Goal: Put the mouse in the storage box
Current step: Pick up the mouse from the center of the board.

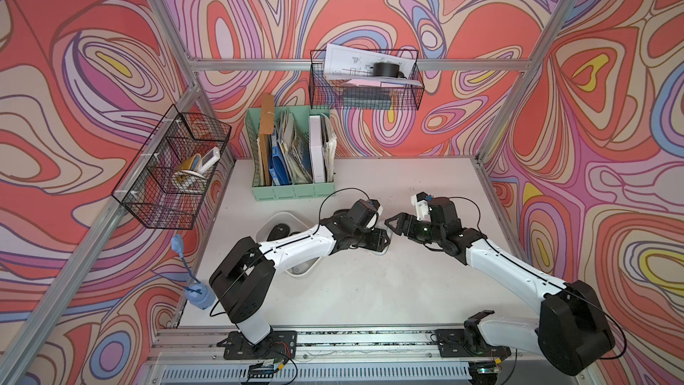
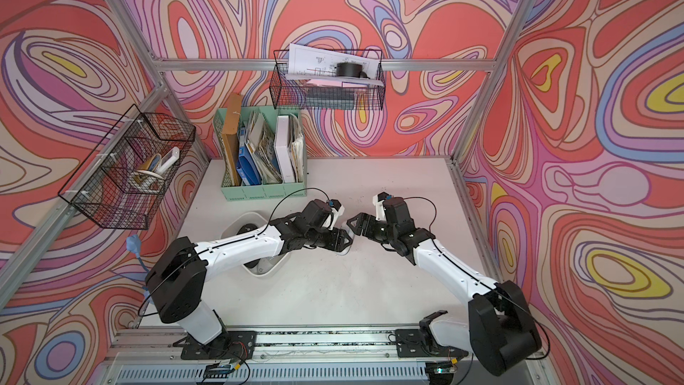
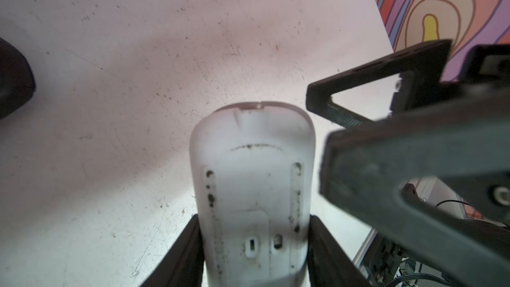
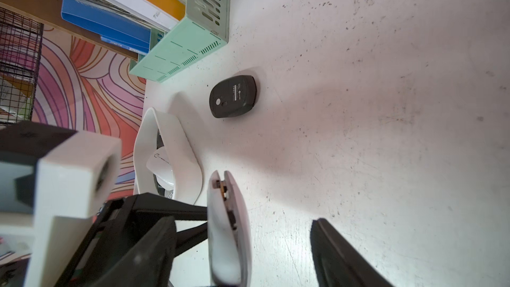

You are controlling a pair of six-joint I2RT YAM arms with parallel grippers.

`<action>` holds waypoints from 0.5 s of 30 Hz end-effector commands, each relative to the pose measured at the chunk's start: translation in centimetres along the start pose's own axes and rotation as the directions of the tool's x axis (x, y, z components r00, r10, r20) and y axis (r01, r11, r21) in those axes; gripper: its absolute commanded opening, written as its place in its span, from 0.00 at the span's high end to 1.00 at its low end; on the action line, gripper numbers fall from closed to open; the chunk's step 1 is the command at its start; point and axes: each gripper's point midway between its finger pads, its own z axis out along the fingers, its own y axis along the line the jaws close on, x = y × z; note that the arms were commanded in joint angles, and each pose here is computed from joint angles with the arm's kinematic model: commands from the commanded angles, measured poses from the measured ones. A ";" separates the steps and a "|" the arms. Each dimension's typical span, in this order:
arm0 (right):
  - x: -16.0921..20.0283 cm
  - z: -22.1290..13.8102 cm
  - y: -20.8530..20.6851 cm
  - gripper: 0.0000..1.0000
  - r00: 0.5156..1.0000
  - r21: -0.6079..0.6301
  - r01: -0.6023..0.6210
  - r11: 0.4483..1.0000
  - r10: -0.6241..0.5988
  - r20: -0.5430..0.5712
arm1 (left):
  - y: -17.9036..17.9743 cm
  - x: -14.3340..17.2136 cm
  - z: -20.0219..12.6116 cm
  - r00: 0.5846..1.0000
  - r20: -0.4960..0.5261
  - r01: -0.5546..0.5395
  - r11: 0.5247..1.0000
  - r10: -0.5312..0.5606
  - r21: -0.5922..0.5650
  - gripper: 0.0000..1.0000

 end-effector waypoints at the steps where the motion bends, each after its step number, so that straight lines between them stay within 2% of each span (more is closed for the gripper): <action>1: -1.0 0.7 2.2 0.23 0.999 -0.034 0.031 0.999 -0.030 0.022 | -0.1 -1.6 -1.7 0.995 0.095 -0.025 0.999 0.023 0.024 0.53; 6: -0.1 2.5 4.3 0.26 0.997 -0.063 0.068 0.996 -0.070 -0.029 | 1.2 -1.4 -3.0 0.993 0.121 -0.013 1.000 0.013 0.001 0.53; 12: 0.7 4.5 5.9 0.42 0.993 -0.091 0.079 0.993 -0.086 -0.078 | 3.2 -1.4 -5.0 0.983 0.182 0.009 0.999 -0.001 -0.047 0.50; 15: 1.1 5.6 7.1 0.46 0.989 -0.104 0.097 0.990 -0.108 -0.103 | 3.7 -1.4 -5.9 0.978 0.208 0.019 0.999 -0.010 -0.043 0.50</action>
